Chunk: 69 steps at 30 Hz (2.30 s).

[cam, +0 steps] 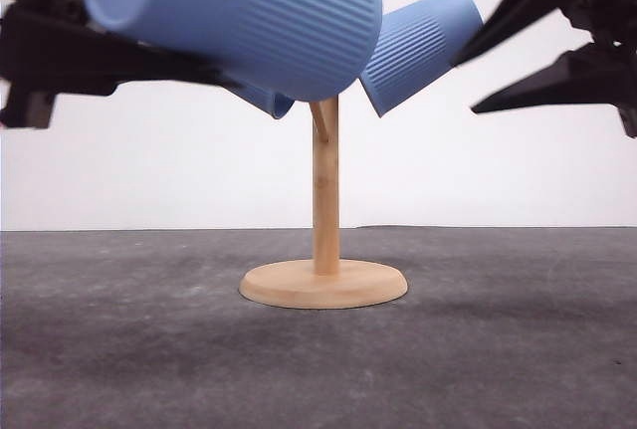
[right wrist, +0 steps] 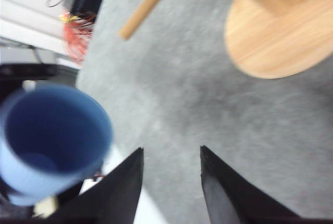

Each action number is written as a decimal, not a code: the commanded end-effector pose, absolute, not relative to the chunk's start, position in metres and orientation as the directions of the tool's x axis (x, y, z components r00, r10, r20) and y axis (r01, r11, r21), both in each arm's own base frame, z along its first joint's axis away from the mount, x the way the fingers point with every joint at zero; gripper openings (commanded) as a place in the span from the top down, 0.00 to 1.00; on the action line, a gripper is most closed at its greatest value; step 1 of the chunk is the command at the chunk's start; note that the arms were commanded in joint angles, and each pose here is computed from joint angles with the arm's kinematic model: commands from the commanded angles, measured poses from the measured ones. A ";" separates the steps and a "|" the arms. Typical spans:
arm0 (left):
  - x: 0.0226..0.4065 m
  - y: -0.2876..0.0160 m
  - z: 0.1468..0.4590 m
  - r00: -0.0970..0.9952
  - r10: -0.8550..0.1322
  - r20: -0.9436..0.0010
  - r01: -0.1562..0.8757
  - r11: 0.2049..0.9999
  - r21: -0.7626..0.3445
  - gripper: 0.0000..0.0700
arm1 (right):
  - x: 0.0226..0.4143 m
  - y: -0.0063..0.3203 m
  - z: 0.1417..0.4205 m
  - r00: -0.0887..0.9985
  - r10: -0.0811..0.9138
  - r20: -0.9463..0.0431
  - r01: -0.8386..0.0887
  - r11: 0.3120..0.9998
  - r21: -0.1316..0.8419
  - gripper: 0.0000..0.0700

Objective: Place three cups

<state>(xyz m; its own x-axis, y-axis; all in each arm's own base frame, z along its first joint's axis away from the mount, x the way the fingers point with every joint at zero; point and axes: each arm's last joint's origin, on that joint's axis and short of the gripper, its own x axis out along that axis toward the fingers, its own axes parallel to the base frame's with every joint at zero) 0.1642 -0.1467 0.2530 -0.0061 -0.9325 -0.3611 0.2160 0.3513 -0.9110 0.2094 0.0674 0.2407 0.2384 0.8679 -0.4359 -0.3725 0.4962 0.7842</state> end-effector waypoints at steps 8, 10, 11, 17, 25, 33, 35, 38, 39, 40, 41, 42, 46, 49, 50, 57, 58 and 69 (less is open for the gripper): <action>0.183 -0.157 0.262 0.141 -0.951 -0.277 -0.013 0.278 -0.961 0.51 | 0.211 0.068 0.241 0.253 0.858 -0.447 -0.442 0.513 0.736 0.69; 0.188 -0.160 0.257 0.136 -0.950 -0.281 -0.056 0.275 -0.960 0.51 | 0.211 0.068 0.241 0.253 0.858 -0.447 -0.447 0.513 0.733 0.69; 0.190 -0.162 0.255 0.136 -0.950 -0.281 -0.068 0.274 -0.959 0.51 | 0.211 0.068 0.241 0.253 0.858 -0.447 -0.451 0.513 0.731 0.69; 0.209 -0.171 0.243 0.162 -0.955 -0.249 -0.150 0.225 -0.963 0.51 | 0.211 0.068 0.241 0.252 0.858 -0.447 -0.458 0.513 0.726 0.69; 0.236 -0.173 0.220 0.221 -0.947 -0.235 -0.266 0.173 -0.948 0.51 | 0.211 0.068 0.241 0.252 0.858 -0.447 -0.463 0.513 0.723 0.69; 0.254 -0.168 0.208 0.290 -0.931 -0.223 -0.309 0.129 -0.942 0.50 | 0.212 0.067 0.240 0.264 0.850 -0.456 -0.463 0.527 0.713 0.69; 0.257 -0.167 0.205 0.294 -0.928 -0.228 -0.322 0.129 -0.938 0.49 | 0.212 0.067 0.240 0.271 0.844 -0.463 -0.460 0.536 0.708 0.69; 0.258 -0.167 0.203 0.291 -0.928 -0.232 -0.328 0.132 -0.936 0.46 | 0.212 0.067 0.240 0.271 0.844 -0.463 -0.460 0.536 0.708 0.69; 0.258 -0.167 0.203 0.290 -0.928 -0.233 -0.328 0.132 -0.935 0.39 | 0.212 0.067 0.240 0.271 0.844 -0.463 -0.460 0.536 0.708 0.69; 0.258 -0.167 0.203 0.288 -0.929 -0.233 -0.329 0.133 -0.935 0.33 | 0.212 0.067 0.240 0.271 0.844 -0.463 -0.460 0.536 0.708 0.69; 0.258 -0.167 0.203 0.287 -0.929 -0.233 -0.329 0.133 -0.935 0.26 | 0.212 0.067 0.240 0.271 0.844 -0.463 -0.460 0.536 0.708 0.69; 0.258 -0.167 0.203 0.286 -0.930 -0.233 -0.329 0.133 -0.935 0.22 | 0.212 0.067 0.240 0.271 0.844 -0.463 -0.460 0.536 0.708 0.69; 0.257 -0.168 0.204 0.270 -0.937 -0.219 -0.322 0.127 -0.938 0.19 | 0.212 0.067 0.240 0.270 0.844 -0.463 -0.459 0.536 0.709 0.69; 0.258 -0.168 0.207 0.251 -0.950 -0.188 -0.299 0.109 -0.948 0.19 | 0.212 0.067 0.240 0.269 0.844 -0.464 -0.457 0.536 0.710 0.69; 0.258 -0.169 0.208 0.244 -0.954 -0.176 -0.291 0.101 -0.951 0.19 | 0.211 0.067 0.240 0.268 0.844 -0.465 -0.456 0.536 0.710 0.69; 0.256 -0.169 0.210 0.187 -0.970 -0.157 -0.291 0.098 -0.952 0.19 | 0.211 0.067 0.239 0.262 0.843 -0.470 -0.446 0.538 0.715 0.69; 0.256 -0.169 0.210 0.179 -0.971 -0.156 -0.290 0.099 -0.952 0.19 | 0.211 0.067 0.239 0.262 0.843 -0.471 -0.446 0.538 0.715 0.69; 0.252 -0.169 0.206 0.088 -0.981 -0.173 -0.282 0.142 -0.949 0.19 | 0.210 0.067 0.239 0.261 0.842 -0.473 -0.443 0.539 0.716 0.69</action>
